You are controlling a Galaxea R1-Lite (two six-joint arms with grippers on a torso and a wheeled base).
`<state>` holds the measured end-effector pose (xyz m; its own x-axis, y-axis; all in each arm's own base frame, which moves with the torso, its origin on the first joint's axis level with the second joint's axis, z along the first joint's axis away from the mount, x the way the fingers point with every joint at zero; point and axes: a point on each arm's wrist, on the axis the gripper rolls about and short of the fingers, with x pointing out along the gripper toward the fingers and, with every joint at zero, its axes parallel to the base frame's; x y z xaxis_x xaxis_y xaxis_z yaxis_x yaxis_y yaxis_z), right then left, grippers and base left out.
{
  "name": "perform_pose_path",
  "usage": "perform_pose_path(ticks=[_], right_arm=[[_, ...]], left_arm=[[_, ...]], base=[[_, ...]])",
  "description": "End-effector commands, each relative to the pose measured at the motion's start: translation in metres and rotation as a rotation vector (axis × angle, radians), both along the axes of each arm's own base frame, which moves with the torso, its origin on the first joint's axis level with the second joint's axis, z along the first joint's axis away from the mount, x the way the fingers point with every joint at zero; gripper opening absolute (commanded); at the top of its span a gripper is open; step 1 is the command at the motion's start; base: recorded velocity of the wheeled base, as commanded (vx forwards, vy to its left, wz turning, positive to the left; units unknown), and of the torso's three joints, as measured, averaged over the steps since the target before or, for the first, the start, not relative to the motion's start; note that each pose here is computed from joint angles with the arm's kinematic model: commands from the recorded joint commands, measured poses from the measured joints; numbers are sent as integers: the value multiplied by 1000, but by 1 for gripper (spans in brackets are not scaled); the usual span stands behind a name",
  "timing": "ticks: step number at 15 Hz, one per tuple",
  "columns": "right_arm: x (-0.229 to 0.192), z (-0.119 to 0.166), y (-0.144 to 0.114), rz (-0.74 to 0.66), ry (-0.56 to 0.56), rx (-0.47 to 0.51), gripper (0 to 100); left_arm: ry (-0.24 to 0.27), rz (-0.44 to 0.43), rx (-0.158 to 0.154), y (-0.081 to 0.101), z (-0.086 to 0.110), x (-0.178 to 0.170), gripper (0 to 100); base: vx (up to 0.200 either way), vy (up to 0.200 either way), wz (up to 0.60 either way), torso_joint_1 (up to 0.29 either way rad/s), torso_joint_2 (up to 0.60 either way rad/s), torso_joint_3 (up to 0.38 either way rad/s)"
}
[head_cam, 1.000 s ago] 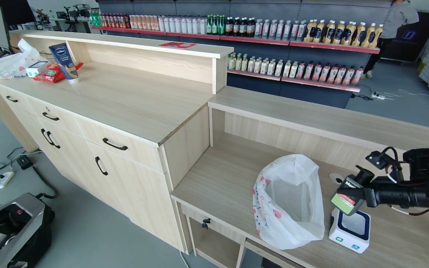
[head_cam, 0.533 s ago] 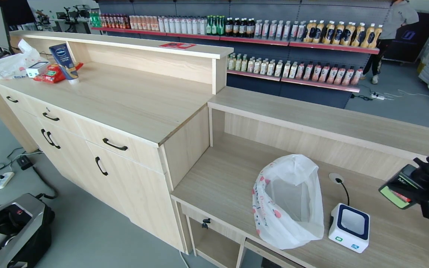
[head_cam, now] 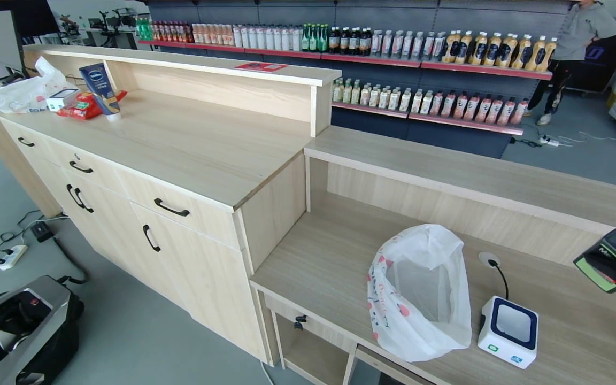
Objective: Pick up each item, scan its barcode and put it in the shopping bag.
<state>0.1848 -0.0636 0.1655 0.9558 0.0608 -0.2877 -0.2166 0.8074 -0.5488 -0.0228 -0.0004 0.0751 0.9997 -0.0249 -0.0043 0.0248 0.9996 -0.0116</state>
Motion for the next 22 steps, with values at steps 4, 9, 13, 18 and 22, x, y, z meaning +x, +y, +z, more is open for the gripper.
perform_pose_path(ticks=[4,9,13,18,22], right_arm=[[56,-47,2,18,151,129,0],[82,-108,-10,0,351,187,0],[105,-128,-16,-1,356,191,0],[133,-149,-20,12,320,180,0],[148,-169,-20,23,295,173,0]], left_arm=[[2,0,-1,0,0,0,100],[2,0,-1,0,0,0,100],[2,0,-1,0,0,0,100],[2,0,-1,0,0,0,100],[2,0,-1,0,0,0,100]], base=[[0,0,150,2,2,1],[0,0,0,0,0,0],[0,0,0,0,0,0],[0,0,0,0,0,0],[0,0,0,0,0,0]])
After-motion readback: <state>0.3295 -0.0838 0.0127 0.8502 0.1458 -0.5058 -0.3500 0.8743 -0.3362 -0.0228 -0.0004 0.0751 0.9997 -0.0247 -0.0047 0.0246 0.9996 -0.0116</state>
